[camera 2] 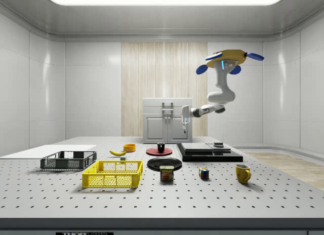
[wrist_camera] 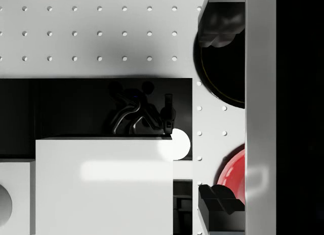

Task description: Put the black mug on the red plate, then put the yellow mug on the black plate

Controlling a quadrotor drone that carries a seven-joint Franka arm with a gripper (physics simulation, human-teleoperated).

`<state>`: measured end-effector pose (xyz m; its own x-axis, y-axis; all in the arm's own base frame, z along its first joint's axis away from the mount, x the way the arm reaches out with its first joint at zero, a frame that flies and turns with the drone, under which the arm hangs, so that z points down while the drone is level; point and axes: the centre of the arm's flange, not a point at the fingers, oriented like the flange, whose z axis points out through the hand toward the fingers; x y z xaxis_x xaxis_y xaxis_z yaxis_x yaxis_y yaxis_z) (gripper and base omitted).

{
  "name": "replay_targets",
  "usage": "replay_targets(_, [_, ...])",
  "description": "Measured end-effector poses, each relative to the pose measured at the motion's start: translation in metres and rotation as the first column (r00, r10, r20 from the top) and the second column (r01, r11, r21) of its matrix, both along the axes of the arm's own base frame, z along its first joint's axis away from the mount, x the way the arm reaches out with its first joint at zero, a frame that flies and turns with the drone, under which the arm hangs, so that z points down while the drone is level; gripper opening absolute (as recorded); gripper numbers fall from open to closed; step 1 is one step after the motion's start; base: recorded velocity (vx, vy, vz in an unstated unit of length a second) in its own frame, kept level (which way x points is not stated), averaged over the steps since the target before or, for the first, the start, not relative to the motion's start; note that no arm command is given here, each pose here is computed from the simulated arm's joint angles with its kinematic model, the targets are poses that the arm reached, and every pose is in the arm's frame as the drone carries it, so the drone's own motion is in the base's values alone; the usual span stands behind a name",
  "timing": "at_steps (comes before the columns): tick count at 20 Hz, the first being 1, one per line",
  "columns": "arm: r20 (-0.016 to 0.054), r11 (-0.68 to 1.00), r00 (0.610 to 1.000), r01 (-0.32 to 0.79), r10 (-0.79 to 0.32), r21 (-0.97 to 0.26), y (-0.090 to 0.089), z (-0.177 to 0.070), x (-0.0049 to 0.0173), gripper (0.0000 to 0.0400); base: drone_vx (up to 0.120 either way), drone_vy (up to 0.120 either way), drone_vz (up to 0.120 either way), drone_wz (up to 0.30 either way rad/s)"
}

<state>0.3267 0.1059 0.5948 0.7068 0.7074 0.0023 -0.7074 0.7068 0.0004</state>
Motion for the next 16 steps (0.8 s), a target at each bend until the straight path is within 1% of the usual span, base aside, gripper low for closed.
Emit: replay_targets(16, [0.0,1.0,1.0,0.0,0.0,0.0,0.0,0.0,0.0,0.04,-0.12,0.12,0.0,0.0])
